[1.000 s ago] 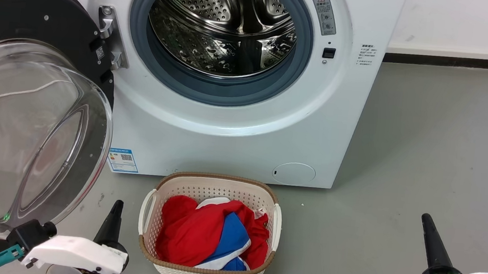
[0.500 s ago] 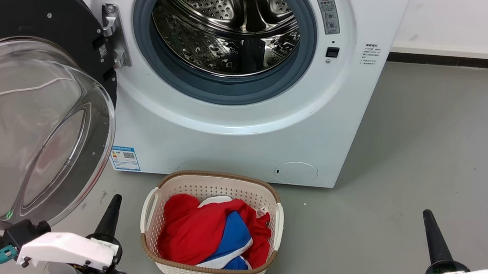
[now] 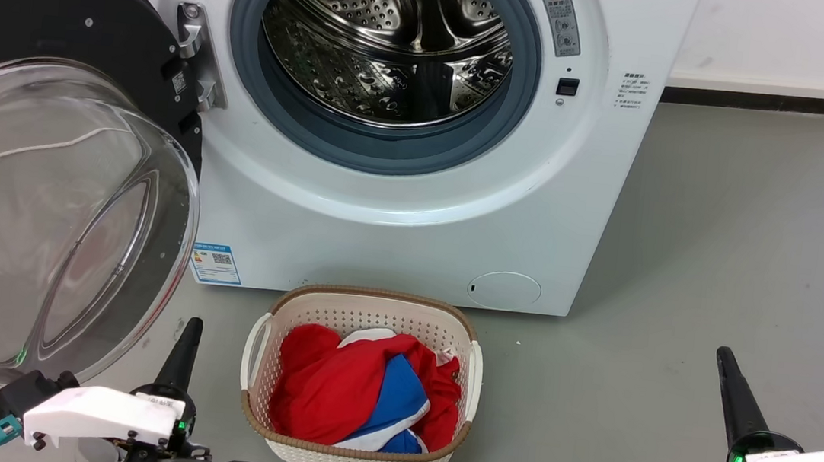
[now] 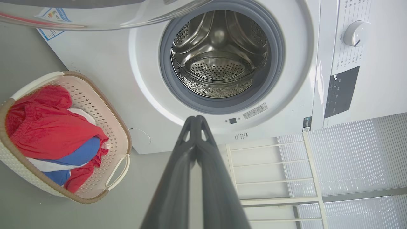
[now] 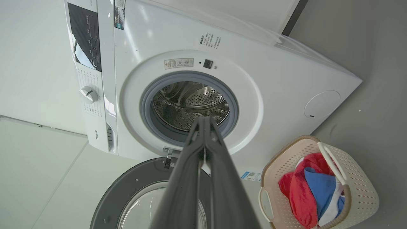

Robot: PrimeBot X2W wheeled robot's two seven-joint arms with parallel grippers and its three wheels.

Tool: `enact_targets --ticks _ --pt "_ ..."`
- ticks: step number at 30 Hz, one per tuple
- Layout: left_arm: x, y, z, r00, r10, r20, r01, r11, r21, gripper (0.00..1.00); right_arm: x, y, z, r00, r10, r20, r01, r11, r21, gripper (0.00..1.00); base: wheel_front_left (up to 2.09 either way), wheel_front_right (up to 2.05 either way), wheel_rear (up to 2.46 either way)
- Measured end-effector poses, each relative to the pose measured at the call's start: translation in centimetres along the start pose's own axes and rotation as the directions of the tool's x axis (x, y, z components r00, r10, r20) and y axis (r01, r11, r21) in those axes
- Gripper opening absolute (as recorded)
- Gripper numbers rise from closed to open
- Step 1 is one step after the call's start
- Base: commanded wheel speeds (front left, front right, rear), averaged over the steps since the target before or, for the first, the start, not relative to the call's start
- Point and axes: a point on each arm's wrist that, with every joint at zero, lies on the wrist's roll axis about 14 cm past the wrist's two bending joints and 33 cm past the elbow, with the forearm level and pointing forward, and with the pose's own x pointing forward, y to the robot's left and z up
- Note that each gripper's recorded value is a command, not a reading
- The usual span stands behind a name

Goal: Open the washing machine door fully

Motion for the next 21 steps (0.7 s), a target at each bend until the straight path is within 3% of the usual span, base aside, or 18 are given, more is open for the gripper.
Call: enact_targets --ticks 21 --pt "0.2 -0.5 1.1 0.999 -0.039 0.032 0.044 0.984 -0.173 0.0 0.8 0.3 -0.2 1.0 0.012 0.001 -0.012 0.985 0.174 0.0 0.0 0.0 0.0"
